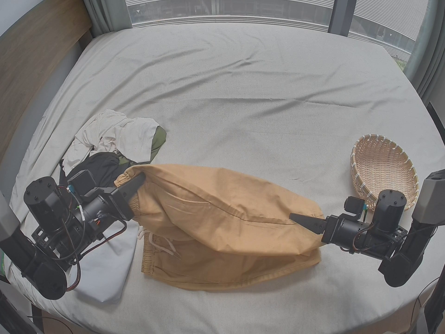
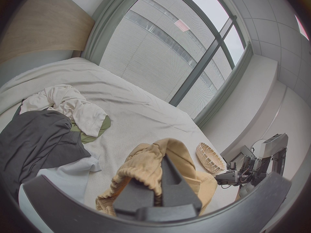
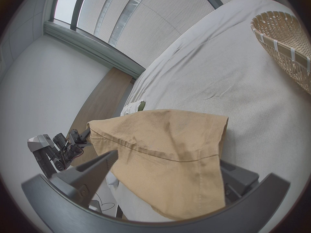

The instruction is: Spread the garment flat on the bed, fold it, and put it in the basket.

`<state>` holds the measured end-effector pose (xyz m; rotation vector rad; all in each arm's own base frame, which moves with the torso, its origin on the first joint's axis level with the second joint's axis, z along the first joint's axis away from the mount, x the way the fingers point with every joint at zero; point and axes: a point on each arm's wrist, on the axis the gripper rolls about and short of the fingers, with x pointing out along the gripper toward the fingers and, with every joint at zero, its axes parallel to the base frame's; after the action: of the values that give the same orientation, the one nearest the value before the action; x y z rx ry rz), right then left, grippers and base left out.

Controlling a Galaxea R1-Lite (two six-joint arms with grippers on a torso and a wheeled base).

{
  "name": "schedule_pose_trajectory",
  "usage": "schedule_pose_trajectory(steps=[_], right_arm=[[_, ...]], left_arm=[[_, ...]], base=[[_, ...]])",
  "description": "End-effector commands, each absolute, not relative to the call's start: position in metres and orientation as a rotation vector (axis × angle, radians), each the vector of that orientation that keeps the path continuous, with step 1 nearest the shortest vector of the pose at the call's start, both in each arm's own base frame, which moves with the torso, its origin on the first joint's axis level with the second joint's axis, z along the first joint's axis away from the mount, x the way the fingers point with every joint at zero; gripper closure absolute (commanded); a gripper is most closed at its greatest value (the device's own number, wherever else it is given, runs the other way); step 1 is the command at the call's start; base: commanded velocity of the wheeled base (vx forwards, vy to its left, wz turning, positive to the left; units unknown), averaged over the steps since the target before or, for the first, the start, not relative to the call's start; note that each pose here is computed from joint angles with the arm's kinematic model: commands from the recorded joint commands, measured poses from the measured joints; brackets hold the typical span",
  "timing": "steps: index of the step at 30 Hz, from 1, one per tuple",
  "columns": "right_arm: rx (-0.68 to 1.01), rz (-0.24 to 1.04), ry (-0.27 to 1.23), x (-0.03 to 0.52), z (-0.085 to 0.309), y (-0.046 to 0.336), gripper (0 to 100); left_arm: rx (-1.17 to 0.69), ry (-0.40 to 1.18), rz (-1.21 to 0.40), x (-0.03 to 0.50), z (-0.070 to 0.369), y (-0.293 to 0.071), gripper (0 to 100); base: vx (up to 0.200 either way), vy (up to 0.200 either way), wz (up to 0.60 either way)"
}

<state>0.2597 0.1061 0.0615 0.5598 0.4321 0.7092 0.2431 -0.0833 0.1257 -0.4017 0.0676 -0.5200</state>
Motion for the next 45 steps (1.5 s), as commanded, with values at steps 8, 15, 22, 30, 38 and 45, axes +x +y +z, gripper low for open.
schedule_pose_trajectory(steps=[8, 15, 22, 30, 38, 45], right_arm=[[0.56, 0.696, 0.447, 0.265, 0.054, 0.106, 100], [0.56, 0.695, 0.448, 0.268, 0.052, 0.107, 100], [0.559, 0.725, 0.346, 0.256, 0.084, 0.101, 100], [0.56, 0.768, 0.146, 0.215, 0.142, 0.083, 100], [0.555, 0.742, 0.057, 0.187, 0.181, 0.063, 100], [0.549, 0.736, 0.004, 0.174, 0.216, 0.056, 100]], left_arm=[[-0.401, 0.068, -0.521, 0.243, 0.126, -0.083, 100], [-0.402, 0.069, -0.524, 0.242, 0.126, -0.084, 100], [-0.416, 0.033, -0.555, 0.239, 0.136, -0.089, 100], [-0.454, -0.071, -0.699, 0.22, 0.17, -0.097, 100], [-0.436, -0.102, -0.815, 0.203, 0.182, -0.093, 100], [-0.429, -0.077, -0.867, 0.194, 0.18, -0.089, 100]], base=[[0.0, 0.0, 0.0], [0.0, 0.0, 0.0], [0.0, 0.0, 0.0], [0.0, 0.0, 0.0], [0.0, 0.0, 0.0], [0.0, 0.0, 0.0]])
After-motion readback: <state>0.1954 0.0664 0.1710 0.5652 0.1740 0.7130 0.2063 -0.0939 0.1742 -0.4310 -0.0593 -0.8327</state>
